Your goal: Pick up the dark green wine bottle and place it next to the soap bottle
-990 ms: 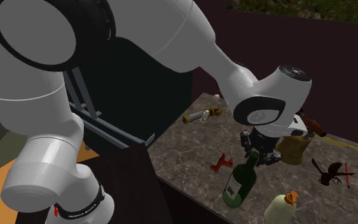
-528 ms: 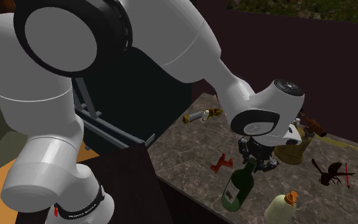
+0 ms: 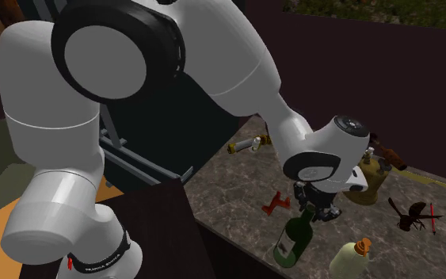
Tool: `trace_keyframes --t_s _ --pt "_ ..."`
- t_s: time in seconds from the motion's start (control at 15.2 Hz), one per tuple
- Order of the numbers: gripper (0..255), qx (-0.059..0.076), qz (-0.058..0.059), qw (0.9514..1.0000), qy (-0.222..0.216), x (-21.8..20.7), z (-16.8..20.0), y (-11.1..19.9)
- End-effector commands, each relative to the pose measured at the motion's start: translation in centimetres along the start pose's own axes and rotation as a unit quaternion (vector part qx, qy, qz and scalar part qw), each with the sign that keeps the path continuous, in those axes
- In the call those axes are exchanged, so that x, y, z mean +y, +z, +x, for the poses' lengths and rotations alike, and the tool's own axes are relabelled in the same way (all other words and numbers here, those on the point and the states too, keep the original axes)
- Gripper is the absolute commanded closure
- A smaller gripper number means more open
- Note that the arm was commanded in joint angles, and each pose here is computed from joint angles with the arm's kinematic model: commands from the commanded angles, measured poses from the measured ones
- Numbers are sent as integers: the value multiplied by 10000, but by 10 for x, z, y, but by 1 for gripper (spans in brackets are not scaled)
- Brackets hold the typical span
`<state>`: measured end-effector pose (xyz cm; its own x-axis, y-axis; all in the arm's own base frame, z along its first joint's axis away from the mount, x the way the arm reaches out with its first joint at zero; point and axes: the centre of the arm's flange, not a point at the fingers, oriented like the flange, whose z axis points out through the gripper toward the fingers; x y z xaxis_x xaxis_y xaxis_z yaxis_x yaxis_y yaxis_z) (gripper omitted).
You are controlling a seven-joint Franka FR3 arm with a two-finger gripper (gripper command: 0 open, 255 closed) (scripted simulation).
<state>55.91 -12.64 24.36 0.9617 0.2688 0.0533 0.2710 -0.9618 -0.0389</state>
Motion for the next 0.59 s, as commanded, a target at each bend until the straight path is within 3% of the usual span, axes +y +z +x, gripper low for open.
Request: trace_keyframes --t_s 0.0,0.4,0.46,0.53 --pt "255 5 -3 10000 0 0 0 3" --pt "255 5 -3 10000 0 0 0 3" --pt "0 5 -3 10000 0 0 0 3" --pt "0 5 -3 10000 0 0 0 3"
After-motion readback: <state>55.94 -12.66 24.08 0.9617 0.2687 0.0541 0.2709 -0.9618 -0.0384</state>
